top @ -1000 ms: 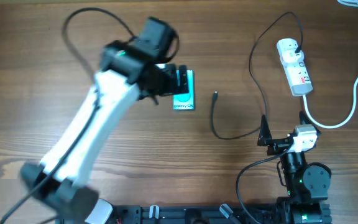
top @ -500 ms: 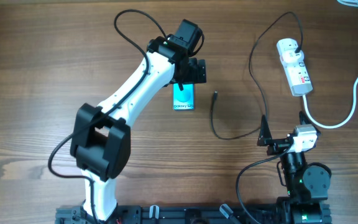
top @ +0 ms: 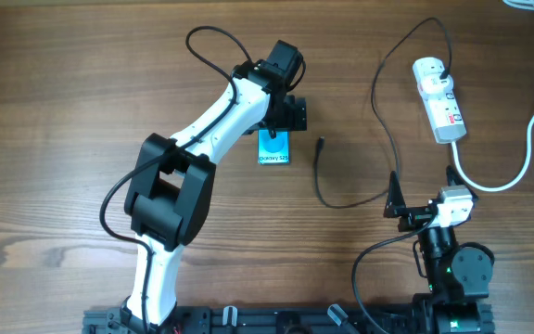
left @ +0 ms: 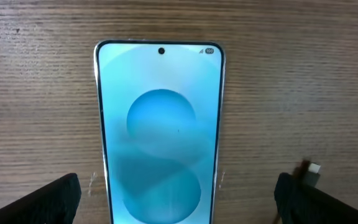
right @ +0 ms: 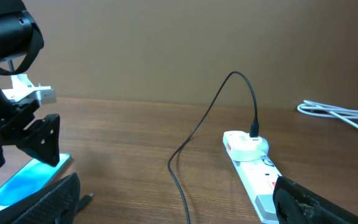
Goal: Plug charger to phone and switch on socket
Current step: 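Reach the left gripper over the blue phone and lower onto it, then close the left gripper on the phone's bottom edge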
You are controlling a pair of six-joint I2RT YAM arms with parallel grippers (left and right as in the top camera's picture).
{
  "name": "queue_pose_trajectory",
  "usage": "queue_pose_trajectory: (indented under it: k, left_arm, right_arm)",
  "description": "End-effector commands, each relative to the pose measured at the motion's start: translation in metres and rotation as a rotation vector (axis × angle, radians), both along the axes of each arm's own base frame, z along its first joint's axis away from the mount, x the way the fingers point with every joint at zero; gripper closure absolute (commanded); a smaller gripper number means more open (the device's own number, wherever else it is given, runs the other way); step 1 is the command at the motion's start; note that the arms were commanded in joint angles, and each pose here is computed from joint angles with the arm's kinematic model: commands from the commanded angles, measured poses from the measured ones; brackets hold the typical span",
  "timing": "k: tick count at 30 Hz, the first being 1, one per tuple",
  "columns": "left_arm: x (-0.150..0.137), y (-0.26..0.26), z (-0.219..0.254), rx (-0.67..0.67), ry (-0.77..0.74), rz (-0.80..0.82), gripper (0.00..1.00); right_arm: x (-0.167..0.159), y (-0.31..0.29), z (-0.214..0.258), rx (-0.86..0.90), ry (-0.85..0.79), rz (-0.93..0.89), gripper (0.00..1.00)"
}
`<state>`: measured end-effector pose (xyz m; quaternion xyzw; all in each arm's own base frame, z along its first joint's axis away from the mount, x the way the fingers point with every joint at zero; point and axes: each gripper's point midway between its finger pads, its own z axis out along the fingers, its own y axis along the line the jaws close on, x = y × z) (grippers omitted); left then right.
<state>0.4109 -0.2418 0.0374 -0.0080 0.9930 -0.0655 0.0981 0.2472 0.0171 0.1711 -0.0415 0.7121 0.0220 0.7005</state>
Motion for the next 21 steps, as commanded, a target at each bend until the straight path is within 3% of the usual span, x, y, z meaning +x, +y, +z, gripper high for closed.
queue_pose_trajectory:
  k: [1,4,21]
  left_arm:
    - [0.003,-0.001,-0.006,0.024,-0.011,0.006,0.00]
    - [0.003,0.007,-0.011,0.078,-0.027,0.013,0.00]
    - [-0.010,0.006,-0.058,0.099,0.011,-0.005,0.00]
  right_arm:
    - [0.000,-0.001,0.001,0.003,-0.005,-0.007,0.00]
    - [0.000,-0.001,0.001,0.003,-0.005,-0.007,0.00]
    - [0.000,-0.001,0.001,0.003,-0.005,-0.007,0.00]
